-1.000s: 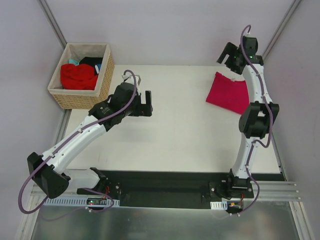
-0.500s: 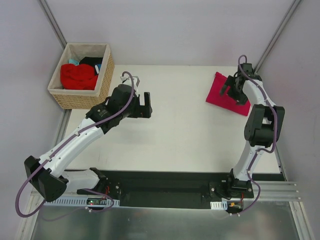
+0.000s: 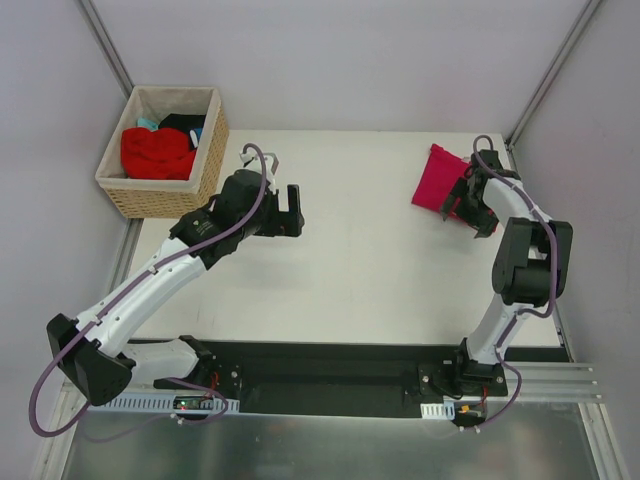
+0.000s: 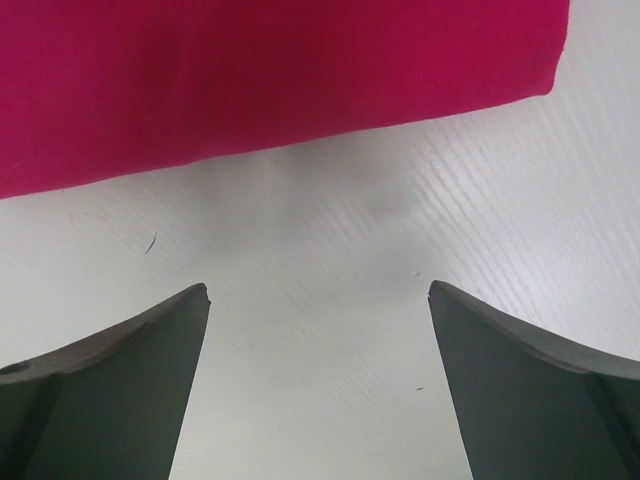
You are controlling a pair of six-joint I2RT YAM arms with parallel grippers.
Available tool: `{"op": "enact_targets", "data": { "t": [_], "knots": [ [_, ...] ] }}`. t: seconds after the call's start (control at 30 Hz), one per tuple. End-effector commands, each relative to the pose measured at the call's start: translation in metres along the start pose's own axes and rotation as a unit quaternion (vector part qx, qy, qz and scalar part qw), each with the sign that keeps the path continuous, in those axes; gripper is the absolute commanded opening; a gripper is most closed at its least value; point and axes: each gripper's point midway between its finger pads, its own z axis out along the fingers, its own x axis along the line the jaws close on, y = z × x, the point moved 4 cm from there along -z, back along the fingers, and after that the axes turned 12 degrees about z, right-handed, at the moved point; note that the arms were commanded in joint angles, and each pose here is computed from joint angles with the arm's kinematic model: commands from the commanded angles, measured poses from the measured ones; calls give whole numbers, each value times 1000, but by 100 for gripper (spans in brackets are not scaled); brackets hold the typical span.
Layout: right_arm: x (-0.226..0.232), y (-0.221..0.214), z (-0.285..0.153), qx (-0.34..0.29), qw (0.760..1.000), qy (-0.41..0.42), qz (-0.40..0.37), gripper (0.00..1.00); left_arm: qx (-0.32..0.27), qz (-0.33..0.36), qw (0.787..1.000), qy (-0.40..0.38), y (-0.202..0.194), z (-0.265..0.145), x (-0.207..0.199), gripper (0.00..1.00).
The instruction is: Fold and stack the t-shirts
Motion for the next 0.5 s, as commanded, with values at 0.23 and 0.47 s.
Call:
{"op": "enact_targets", "data": {
  "t": [0.23, 0.47],
  "knots": [
    [-3, 13, 37, 16, 999, -46, 17, 96, -30, -8, 999, 6, 6, -12, 7, 99],
    [4, 32, 55, 23, 998, -56, 15, 96, -24, -6, 1000, 14, 9, -5, 8, 99]
  ]
}}
